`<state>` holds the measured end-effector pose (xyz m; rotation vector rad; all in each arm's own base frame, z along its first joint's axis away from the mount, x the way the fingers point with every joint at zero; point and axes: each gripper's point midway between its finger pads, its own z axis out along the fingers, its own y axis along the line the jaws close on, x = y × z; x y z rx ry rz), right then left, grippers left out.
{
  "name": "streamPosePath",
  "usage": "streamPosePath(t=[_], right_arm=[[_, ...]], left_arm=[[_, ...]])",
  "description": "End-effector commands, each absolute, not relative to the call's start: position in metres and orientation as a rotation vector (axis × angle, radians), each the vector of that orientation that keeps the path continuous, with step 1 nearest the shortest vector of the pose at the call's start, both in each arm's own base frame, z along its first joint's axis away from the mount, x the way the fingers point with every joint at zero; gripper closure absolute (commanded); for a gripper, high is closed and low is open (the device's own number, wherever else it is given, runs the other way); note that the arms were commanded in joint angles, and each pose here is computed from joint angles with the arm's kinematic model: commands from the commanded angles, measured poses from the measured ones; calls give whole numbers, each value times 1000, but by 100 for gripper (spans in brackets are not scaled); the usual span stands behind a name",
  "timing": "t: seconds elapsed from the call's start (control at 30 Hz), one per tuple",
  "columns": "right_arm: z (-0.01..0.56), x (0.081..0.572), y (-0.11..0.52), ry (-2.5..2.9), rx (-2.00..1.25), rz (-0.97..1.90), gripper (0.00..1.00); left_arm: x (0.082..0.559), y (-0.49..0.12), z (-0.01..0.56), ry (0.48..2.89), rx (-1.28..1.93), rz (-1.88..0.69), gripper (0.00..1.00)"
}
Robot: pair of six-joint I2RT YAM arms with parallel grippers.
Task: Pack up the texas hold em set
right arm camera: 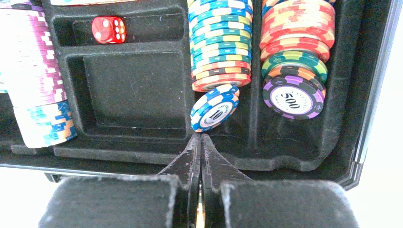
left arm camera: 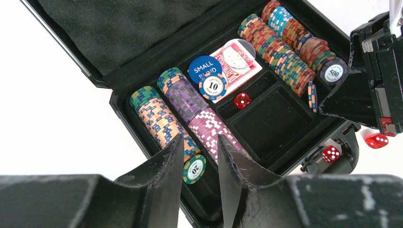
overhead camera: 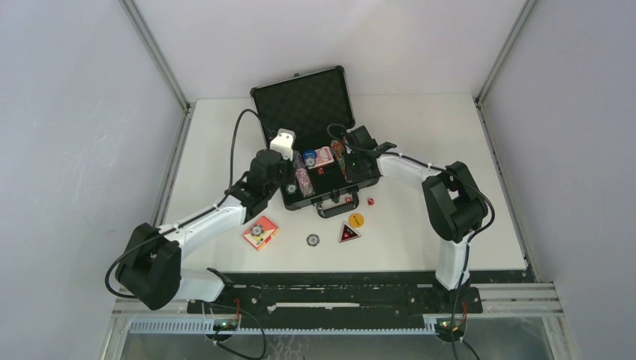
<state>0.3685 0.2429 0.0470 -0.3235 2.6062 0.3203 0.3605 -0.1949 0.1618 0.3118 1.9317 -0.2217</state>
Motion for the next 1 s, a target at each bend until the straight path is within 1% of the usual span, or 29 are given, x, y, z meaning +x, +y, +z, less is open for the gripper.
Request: streamPosePath(t=[0.0, 0.27, 0.5, 0.77, 0.97], right_arm=[[50, 376, 250, 2576, -314, 374, 100], [47, 395, 244, 2567, -250, 420, 100], [45, 410, 241, 2559, -224, 405, 100], [58, 424, 247, 2530, -218, 419, 100], [71, 418, 243, 2511, -220, 419, 100]], left_arm=[[358, -197, 168, 1900, 303, -241, 63], [359, -196, 166, 1906, 305, -232, 64], [359, -195, 165, 1909, 306, -224, 63], [359, -197, 165, 1911, 308, -232, 64], [359, -195, 168, 1903, 303, -227, 64]])
